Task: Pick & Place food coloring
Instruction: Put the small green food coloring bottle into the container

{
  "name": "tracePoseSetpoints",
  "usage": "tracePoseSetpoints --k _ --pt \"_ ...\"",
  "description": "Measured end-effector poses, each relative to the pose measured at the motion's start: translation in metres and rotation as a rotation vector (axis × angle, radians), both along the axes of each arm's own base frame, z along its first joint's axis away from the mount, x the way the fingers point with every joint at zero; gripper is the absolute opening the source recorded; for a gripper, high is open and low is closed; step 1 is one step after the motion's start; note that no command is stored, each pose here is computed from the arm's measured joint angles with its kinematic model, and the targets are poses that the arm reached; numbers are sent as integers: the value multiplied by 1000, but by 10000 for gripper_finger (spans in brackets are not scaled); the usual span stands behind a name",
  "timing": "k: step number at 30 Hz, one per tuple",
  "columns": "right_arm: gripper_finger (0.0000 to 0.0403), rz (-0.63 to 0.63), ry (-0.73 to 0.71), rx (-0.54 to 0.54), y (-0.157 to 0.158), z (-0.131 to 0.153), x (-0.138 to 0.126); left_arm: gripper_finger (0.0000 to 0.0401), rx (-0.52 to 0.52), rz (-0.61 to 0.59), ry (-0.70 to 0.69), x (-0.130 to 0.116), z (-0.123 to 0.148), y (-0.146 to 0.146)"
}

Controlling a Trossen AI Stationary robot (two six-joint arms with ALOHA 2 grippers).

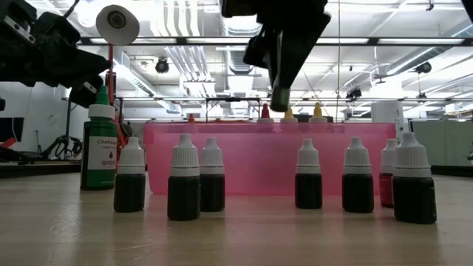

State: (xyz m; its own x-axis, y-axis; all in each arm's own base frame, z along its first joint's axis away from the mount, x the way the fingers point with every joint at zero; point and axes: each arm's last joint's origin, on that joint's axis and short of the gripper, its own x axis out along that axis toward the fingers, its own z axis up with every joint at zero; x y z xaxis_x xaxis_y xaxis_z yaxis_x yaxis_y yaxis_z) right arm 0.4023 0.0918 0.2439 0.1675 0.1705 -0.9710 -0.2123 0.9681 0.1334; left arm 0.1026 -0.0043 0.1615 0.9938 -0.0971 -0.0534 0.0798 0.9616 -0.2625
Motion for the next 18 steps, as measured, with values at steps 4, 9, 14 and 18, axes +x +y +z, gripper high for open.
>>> tracePoseSetpoints --k 4,9,14,18 --pt "66 39 10 -47 -10 -9 4 0 0 0 1 0 0 0" --pt "66 128 0 -143 -14 -16 7 0 0 0 1 0 0 0" --pt "66 267 -4 -190 -15 -22 9 0 0 1 1 0 0 0" --pt "66 335 -22 -201 -13 -24 11 0 0 0 0 0 0 0"
